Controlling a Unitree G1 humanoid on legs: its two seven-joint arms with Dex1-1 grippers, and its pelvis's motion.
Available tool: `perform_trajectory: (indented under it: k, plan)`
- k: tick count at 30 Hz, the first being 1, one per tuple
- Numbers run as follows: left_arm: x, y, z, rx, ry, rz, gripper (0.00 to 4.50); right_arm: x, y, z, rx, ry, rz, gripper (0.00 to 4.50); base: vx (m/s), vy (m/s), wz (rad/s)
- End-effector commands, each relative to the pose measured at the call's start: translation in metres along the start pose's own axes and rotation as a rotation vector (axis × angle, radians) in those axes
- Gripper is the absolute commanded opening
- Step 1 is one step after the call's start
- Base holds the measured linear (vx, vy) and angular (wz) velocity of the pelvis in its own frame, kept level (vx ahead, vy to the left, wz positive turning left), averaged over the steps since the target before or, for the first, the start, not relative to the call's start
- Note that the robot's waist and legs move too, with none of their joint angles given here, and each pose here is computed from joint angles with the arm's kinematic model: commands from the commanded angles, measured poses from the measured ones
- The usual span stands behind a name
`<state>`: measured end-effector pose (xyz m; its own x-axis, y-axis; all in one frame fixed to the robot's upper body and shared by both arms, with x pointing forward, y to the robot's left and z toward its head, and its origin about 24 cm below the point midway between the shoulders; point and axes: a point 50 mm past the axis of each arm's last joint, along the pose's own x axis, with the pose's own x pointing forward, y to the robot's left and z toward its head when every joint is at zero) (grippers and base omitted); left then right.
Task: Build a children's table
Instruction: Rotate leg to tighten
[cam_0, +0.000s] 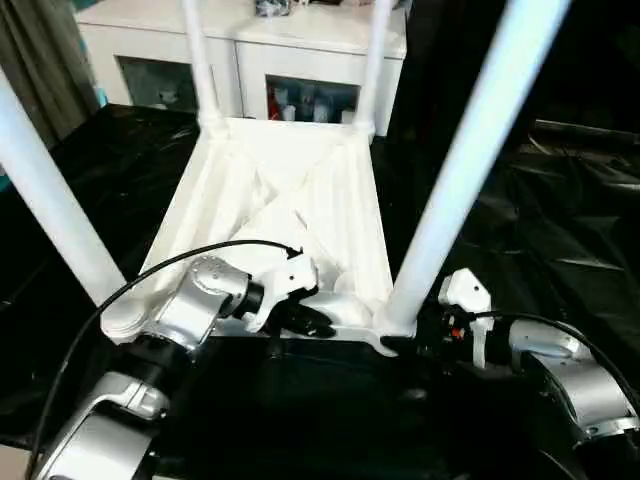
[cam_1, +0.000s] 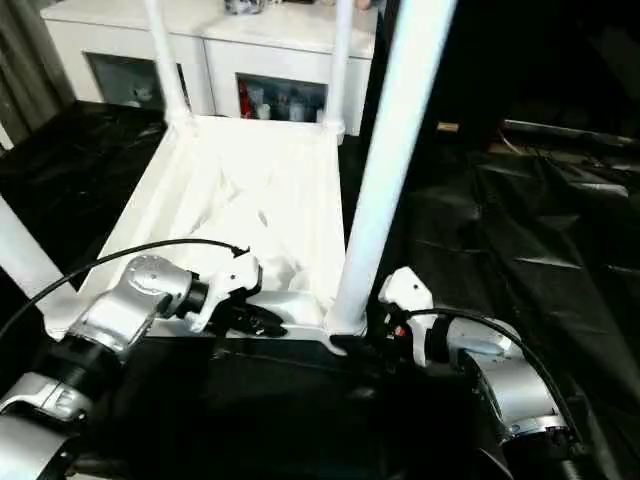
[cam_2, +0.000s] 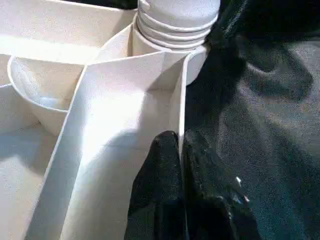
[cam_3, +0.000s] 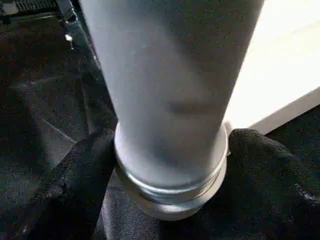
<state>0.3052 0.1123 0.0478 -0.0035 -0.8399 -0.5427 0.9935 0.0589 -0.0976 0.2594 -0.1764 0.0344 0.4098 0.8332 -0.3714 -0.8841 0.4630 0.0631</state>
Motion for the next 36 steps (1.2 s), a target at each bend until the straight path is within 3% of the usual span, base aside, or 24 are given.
perform_trajectory:
  k: [1,6,13,22,26,29,33,36]
  plan:
    - [0.009,-0.008,-0.011,-0.062,-0.012,-0.055,0.0,0.004,0.003,0.006,-0.023,-0.025,0.022,3.88,0.0,0.0,0.0]
    - [0.009,-0.009,-0.01,-0.062,-0.017,-0.058,0.0,0.008,0.004,0.005,-0.004,-0.046,0.037,3.6,0.0,0.0,0.0]
    - [0.009,-0.011,-0.01,-0.063,-0.018,-0.07,0.0,0.009,0.006,0.006,-0.001,-0.063,0.052,2.86,0.0,0.0,0.0]
    - [0.02,-0.006,-0.007,-0.065,-0.017,0.017,0.0,0.016,0.002,-0.003,0.063,-0.067,-0.02,2.72,0.0,0.0,0.0]
    - [0.043,0.009,0.002,-0.106,-0.019,0.256,0.0,0.027,-0.003,-0.015,0.167,-0.068,-0.261,2.72,0.0,0.0,0.0]
    - [0.068,0.011,0.015,-0.134,-0.028,0.342,0.0,0.044,-0.006,-0.016,0.268,-0.095,-0.44,2.72,0.0,0.0,0.0]
    - [0.081,0.008,0.022,-0.072,0.009,0.344,0.0,0.06,-0.001,-0.008,0.257,-0.094,-0.475,2.72,0.0,0.0,0.0]
    - [0.087,0.005,0.025,-0.039,0.016,0.322,0.0,0.073,0.009,0.002,0.193,-0.108,-0.402,2.72,0.0,0.0,0.0]
